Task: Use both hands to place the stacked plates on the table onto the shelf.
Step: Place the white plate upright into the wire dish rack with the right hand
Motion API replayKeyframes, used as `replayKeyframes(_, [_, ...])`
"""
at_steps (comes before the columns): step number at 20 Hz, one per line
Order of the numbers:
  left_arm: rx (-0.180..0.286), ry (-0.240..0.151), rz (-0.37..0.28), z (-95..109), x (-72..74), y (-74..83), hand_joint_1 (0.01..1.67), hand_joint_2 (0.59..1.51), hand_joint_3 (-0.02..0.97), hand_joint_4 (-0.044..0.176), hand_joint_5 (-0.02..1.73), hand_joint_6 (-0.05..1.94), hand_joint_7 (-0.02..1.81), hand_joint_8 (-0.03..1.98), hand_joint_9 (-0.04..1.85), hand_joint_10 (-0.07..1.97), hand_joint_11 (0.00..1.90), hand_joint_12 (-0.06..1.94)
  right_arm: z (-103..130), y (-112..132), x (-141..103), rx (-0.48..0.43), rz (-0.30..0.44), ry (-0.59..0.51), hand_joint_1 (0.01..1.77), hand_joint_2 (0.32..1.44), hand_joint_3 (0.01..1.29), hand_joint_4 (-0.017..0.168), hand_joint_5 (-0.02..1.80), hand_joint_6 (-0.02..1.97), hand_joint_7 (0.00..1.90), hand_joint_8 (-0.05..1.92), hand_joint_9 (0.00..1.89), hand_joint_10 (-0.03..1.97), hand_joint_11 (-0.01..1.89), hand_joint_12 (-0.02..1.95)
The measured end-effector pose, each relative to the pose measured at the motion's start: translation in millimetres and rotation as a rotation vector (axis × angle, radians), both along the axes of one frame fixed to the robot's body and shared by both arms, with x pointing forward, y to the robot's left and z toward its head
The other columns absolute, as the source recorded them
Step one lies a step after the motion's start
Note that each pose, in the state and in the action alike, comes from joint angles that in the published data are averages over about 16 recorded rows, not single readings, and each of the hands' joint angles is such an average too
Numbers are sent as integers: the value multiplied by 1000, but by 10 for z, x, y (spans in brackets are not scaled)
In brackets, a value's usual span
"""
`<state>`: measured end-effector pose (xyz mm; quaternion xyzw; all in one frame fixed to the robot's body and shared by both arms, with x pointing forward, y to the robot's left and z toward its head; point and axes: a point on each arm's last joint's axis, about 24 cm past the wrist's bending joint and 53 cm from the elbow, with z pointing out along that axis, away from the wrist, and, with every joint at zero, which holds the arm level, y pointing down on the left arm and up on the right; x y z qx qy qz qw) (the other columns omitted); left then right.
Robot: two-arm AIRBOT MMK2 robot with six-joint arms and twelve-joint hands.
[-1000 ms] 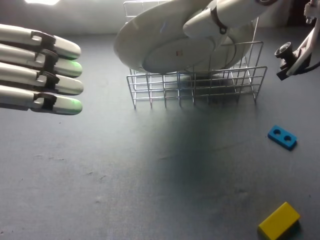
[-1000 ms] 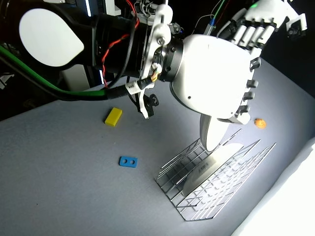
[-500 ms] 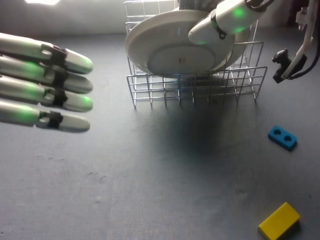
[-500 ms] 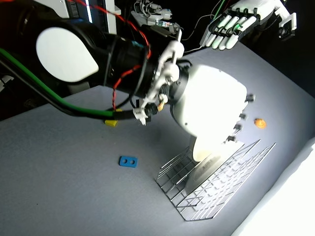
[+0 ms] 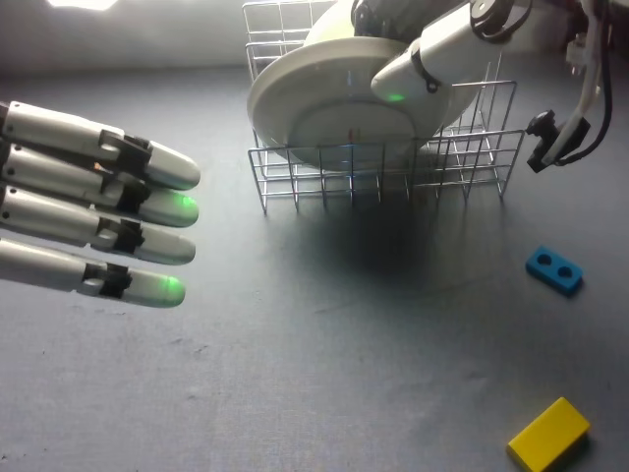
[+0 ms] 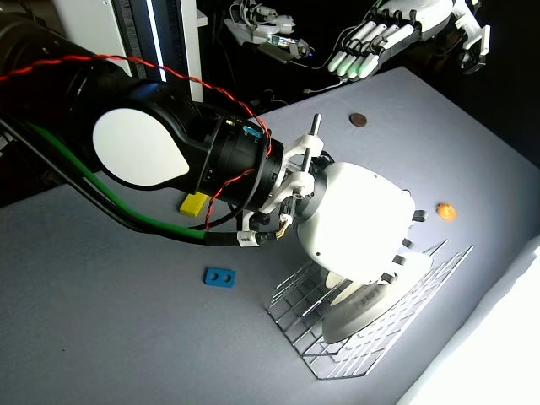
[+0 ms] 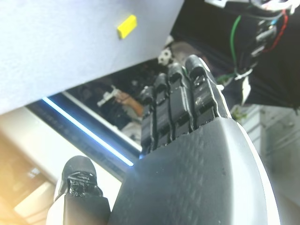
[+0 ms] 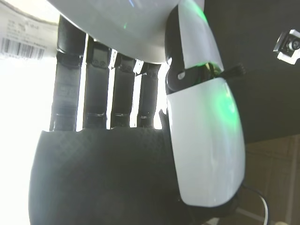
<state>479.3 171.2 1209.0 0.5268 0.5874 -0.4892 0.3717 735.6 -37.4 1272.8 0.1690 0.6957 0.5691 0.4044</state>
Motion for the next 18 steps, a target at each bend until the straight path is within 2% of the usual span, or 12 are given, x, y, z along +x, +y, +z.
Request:
replayKeyframes(6, [-7, 10, -9, 26, -27, -15, 14, 1107, 13, 0, 224, 9, 234, -4, 207, 12, 23, 373, -59, 28, -1, -6, 11, -15, 1210, 1071, 11, 7, 895, 1010, 936, 1002, 841, 748, 637, 1432])
replayKeyframes(14, [-33, 14, -3, 97, -14, -28, 14, 1107, 12, 0, 235, 8, 250, -4, 224, 12, 22, 401, -83, 58, -36, -18, 28, -44, 1174, 1130, 11, -3, 816, 1086, 849, 761, 719, 760, 548, 1466])
replayKeyframes(18, [-41, 14, -1, 116, -11, -39, 14, 1109, 12, 0, 243, 8, 256, -4, 230, 12, 22, 410, -33, 65, -66, -13, 37, -66, 1154, 1135, 11, -7, 740, 1012, 797, 585, 640, 746, 442, 1477])
